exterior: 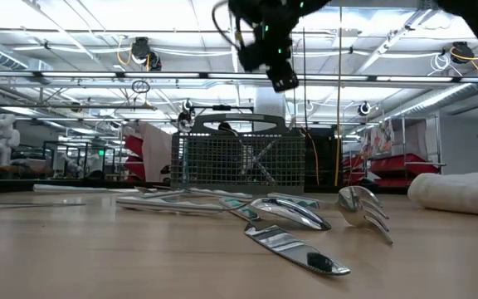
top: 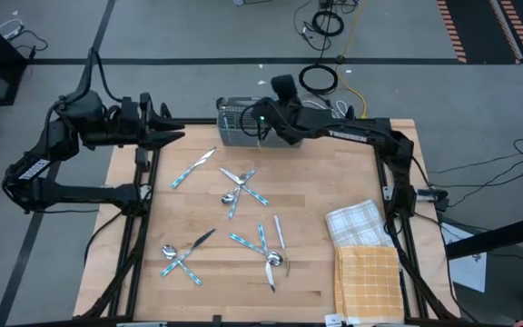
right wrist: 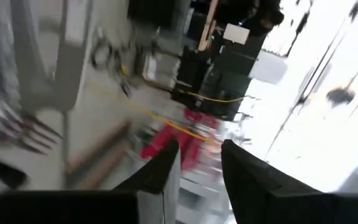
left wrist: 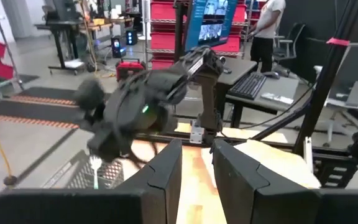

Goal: Sort silverware
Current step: Put the bottom blue fork into the gray silverware basket

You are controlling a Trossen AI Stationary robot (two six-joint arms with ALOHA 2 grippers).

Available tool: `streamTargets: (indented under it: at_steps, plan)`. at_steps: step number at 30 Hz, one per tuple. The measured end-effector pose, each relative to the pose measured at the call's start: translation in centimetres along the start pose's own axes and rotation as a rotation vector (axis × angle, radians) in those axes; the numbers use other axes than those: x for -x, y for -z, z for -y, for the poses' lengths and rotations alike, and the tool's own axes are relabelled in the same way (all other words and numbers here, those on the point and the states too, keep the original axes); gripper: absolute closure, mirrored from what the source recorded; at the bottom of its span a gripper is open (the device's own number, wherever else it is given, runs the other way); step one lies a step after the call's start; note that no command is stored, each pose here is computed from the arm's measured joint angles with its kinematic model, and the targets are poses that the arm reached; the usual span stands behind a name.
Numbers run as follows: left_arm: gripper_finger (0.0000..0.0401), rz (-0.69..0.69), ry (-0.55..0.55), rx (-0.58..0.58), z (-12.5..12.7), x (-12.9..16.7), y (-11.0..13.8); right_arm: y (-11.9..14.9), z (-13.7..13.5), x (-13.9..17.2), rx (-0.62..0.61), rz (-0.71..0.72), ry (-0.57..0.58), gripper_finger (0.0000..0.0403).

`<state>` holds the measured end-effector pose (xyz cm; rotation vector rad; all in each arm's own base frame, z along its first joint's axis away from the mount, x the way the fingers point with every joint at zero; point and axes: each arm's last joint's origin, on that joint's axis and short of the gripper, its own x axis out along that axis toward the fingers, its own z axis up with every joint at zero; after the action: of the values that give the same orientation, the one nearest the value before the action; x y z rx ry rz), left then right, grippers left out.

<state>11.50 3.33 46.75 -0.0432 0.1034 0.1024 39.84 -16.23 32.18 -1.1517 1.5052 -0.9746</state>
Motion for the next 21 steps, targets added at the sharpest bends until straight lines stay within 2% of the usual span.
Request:
streamTargets:
  at_steps: [3,5,7,10,12,13,16,21]
  plan:
    - [0.0306,-0.016,0.014,0.036,0.0,0.0,0.2,1.0,1.0,2.7,-0.290,0.076,-0.021,0.0298]
    - [0.0306,-0.048,0.015,0.047,0.1,0.0,0.5,2.0,1.2,5.1,-0.501,0.143,-0.093,0.0298]
    - [0.0306,-0.086,0.015,0.056,0.1,0.1,0.8,3.0,0.6,7.6,-0.673,0.229,-0.293,0.0298]
    - [0.0306,-0.134,0.014,0.068,0.1,0.2,1.3,3.5,-0.9,10.6,-0.914,0.250,-0.741,0.0298]
    - [0.0306,-0.145,0.016,0.071,0.1,0.2,1.4,3.5,-2.0,12.3,-0.956,0.196,-0.974,0.0298]
    - [0.0306,-0.150,0.016,0.073,0.1,0.2,1.5,3.3,-2.7,13.2,-0.962,0.169,-1.041,0.0298]
    - [0.0306,-0.154,0.017,0.074,0.1,0.2,1.5,3.0,-5.2,16.2,-0.961,0.099,-1.113,0.0298]
    - [0.0306,-0.154,0.020,0.074,0.1,0.2,1.5,3.2,-10.6,19.7,-0.961,-0.073,-1.143,0.0295]
